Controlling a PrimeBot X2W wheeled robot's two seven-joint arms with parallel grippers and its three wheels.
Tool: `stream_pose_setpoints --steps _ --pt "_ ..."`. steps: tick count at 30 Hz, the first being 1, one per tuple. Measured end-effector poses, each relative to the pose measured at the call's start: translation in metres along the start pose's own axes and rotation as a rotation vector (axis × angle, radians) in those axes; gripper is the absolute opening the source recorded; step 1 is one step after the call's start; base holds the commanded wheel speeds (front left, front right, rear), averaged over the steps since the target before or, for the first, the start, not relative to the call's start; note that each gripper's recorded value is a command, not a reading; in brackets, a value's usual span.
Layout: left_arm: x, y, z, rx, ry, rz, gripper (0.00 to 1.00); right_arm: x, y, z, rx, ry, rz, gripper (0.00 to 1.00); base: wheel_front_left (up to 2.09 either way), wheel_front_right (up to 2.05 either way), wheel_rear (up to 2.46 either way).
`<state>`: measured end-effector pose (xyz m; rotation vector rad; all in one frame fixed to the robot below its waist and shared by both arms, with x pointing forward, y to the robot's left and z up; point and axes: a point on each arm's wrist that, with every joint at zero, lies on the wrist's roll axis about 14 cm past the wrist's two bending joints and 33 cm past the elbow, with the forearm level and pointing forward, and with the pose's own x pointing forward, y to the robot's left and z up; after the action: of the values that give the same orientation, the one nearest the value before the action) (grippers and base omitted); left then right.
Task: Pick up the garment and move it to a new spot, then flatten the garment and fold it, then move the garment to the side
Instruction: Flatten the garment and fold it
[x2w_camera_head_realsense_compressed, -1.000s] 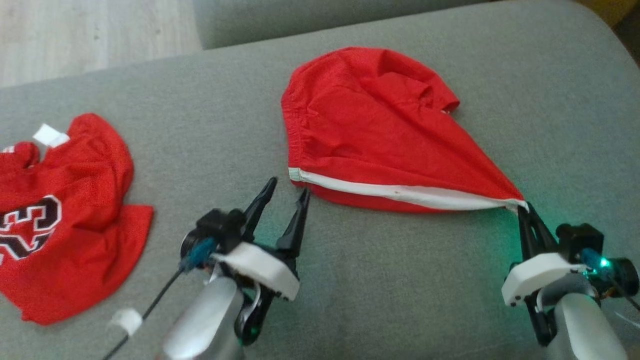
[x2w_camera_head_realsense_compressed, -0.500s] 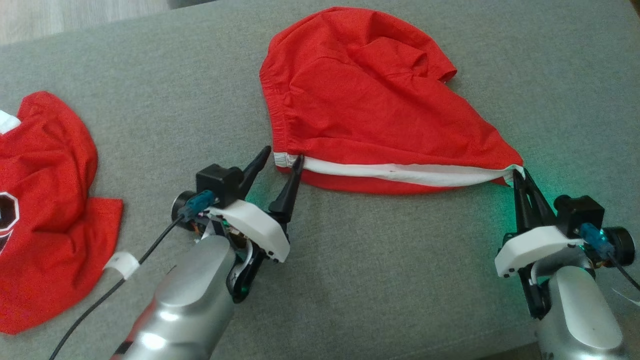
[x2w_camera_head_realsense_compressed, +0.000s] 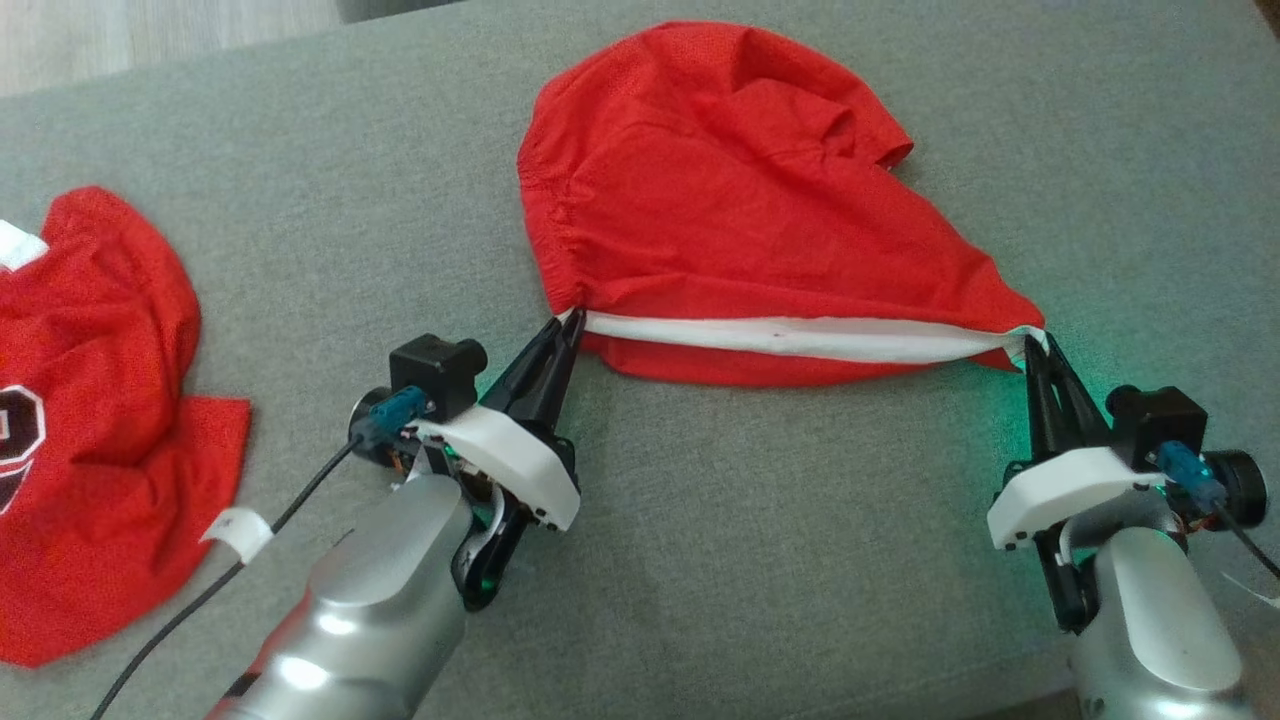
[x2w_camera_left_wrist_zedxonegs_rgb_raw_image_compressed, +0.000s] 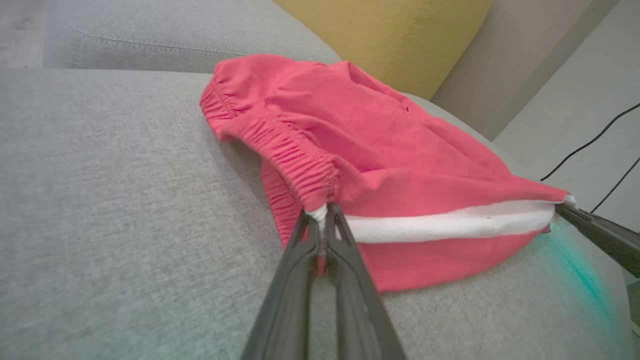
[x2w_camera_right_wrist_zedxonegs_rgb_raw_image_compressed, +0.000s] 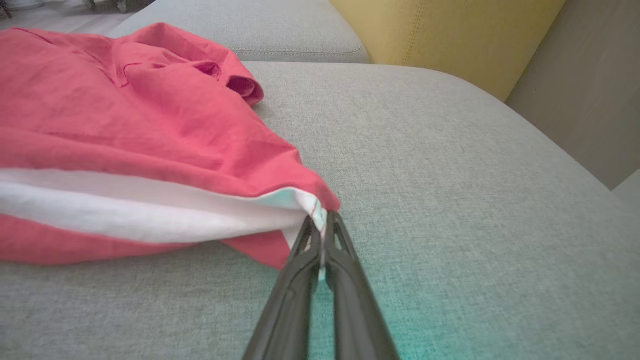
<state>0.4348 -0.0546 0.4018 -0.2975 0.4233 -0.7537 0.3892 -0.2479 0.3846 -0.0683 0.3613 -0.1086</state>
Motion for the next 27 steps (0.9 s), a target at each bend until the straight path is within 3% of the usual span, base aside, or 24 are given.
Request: stream_pose_setpoints --steps 8,13,17,20,27 --pt "-0.012 -0.006 0.015 0.076 -0.036 -0.006 0.00 -0.005 0.006 0.026 0.009 -0.089 0.020 0.00 0.00 0.00 0.00" --pt "-0.026 -0.004 0.040 0.150 -0.088 0.006 0.00 -0.010 0.023 0.067 -0.017 -0.217 0.081 0.00 0.00 0.00 0.00" --pt "-0.039 -0.002 0.069 0.217 -0.146 0.026 0.00 -0.017 0.029 0.121 -0.056 -0.371 0.125 0.00 0.00 0.00 0.00" --pt "-0.047 -0.009 0.130 0.310 -0.259 0.035 0.00 -0.025 0.034 0.186 -0.134 -0.523 0.169 0.00 0.00 0.00 0.00" --pt "-0.068 -0.034 0.222 0.466 -0.428 0.043 0.00 -0.056 0.033 0.285 -0.217 -0.759 0.189 0.00 0.00 0.00 0.00"
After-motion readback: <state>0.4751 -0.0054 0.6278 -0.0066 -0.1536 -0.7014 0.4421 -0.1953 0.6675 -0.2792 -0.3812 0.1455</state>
